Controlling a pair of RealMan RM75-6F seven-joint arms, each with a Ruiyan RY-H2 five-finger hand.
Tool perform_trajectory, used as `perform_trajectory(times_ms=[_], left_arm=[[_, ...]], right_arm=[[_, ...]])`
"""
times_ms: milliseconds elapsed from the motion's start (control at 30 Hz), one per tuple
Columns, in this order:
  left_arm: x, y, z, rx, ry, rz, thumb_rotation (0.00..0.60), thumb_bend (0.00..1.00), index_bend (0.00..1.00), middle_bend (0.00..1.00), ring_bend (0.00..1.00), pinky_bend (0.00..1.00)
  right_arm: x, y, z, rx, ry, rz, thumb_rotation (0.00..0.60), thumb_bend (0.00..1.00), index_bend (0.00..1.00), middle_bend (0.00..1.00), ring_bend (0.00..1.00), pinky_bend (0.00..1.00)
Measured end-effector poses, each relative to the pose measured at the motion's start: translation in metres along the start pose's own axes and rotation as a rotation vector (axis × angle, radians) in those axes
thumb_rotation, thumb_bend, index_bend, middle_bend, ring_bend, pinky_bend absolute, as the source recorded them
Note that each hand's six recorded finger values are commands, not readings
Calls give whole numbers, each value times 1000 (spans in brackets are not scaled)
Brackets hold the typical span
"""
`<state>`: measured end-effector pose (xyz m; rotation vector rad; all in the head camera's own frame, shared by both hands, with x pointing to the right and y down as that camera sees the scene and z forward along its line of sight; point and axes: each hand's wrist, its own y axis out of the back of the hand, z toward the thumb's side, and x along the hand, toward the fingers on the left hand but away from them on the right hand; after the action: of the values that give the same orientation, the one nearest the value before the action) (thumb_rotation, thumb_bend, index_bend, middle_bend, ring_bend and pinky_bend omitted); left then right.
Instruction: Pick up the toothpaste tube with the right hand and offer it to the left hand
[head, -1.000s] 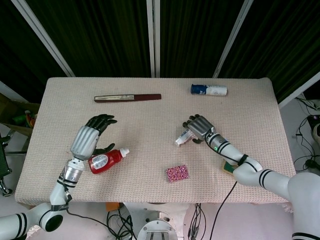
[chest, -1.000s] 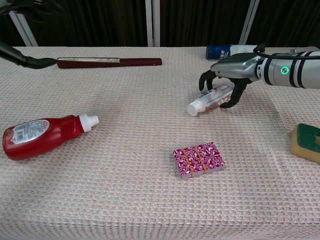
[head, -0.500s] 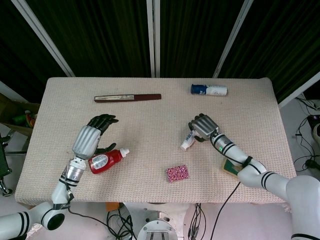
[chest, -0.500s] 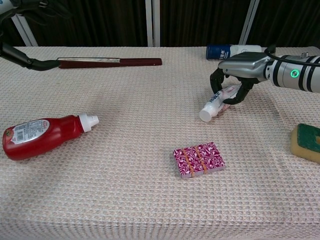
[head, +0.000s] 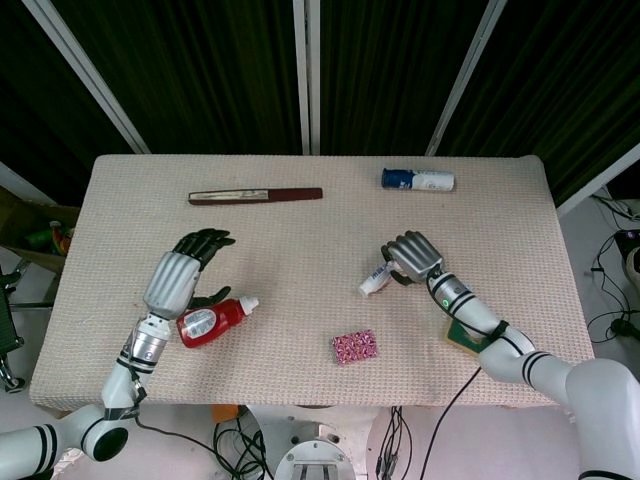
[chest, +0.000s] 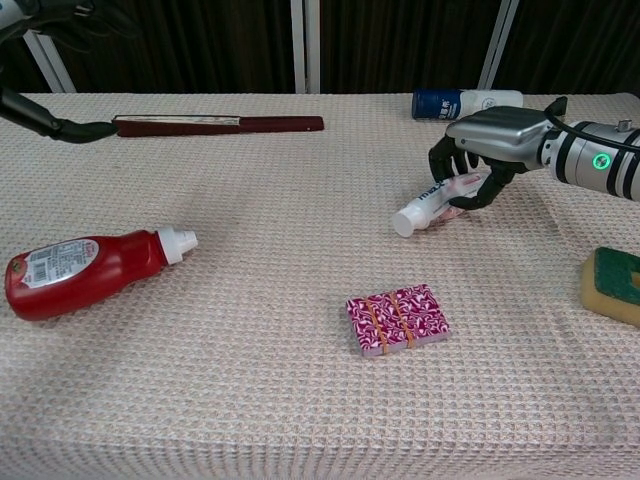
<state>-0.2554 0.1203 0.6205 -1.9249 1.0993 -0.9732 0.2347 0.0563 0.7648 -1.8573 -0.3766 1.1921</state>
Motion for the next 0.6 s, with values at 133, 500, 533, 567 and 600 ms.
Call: perform_trajectory(times_ms=[133, 500, 533, 567, 600], left_arm=[[0, 2, 1, 7, -4, 1, 600, 205, 209, 164, 138, 199], [14, -7, 13, -15, -31, -24, 600, 193, 221, 172, 139, 205], [16, -9, 16, -19, -37, -32, 600, 194, 223, 173, 139, 207], [19, -11, 18, -22, -43, -40, 600, 194, 226, 175, 139, 208], [22, -14, 23, -25, -53, -48, 600, 195, 231, 176, 140, 209]], right_arm=[[1, 4, 3, -24, 9, -47, 600, 492, 816, 740, 541, 581], [-1, 21, 13, -215, 18, -221, 600, 680, 909, 800, 605, 665], [-2, 22, 15, -233, 21, -230, 600, 699, 910, 801, 606, 666], [-3, 23, 16, -253, 24, -240, 600, 710, 911, 802, 606, 666], [-5, 25, 19, -279, 31, -254, 600, 724, 913, 803, 606, 667]])
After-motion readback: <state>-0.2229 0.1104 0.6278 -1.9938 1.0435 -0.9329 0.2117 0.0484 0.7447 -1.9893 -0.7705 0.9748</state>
